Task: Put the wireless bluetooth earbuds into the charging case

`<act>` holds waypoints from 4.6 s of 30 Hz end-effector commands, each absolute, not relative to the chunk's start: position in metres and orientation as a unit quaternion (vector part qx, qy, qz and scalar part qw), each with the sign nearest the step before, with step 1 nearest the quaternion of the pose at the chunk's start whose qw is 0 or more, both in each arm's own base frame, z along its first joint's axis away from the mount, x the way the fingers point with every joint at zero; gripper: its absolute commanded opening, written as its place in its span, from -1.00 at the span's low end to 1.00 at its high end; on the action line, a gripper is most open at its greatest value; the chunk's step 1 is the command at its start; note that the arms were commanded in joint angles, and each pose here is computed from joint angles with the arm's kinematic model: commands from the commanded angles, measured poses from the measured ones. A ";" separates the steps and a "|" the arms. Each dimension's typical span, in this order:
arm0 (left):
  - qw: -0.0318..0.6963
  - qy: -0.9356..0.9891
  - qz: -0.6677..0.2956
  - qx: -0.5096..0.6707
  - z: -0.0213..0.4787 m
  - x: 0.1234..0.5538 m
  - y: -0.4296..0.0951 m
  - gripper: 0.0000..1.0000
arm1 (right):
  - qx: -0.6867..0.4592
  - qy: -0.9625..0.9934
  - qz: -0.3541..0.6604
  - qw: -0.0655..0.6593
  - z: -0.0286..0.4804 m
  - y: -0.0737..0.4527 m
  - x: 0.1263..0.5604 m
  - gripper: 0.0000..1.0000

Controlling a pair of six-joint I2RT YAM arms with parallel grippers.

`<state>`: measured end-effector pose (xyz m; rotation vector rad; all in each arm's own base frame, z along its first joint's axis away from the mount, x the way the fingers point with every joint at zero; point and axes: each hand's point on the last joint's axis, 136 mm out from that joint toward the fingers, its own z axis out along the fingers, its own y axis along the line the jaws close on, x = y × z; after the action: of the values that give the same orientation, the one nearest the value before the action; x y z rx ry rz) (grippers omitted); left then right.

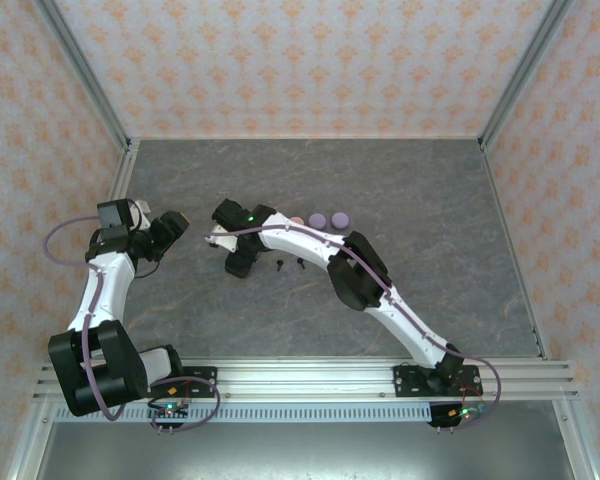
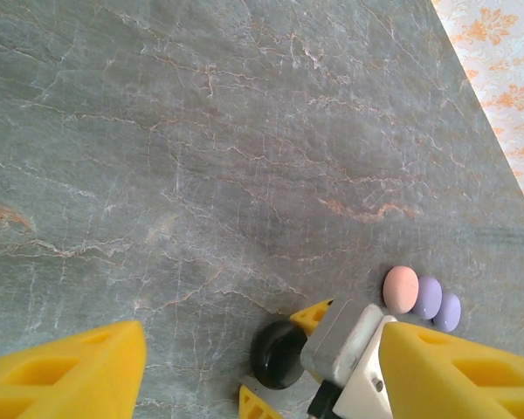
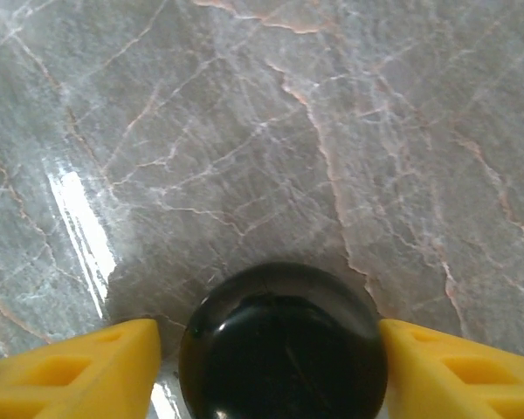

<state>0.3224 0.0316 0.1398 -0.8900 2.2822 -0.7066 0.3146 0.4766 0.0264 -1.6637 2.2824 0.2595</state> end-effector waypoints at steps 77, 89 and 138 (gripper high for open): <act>0.241 0.803 -0.533 0.113 0.243 0.257 -0.223 0.08 | -0.534 0.613 0.185 0.552 0.251 0.355 0.244 -0.28; 0.230 0.806 -0.530 0.126 0.236 0.251 -0.233 -0.21 | -0.521 0.606 0.204 0.566 0.262 0.361 0.245 -0.26; 0.465 0.653 -0.406 0.439 0.308 0.201 -0.252 -1.00 | -0.574 0.611 0.418 0.350 0.312 0.314 0.182 0.00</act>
<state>0.2060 -0.2499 0.2967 1.0324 1.6499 -0.9983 0.1908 0.3119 0.2920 -1.4563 1.6656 1.0531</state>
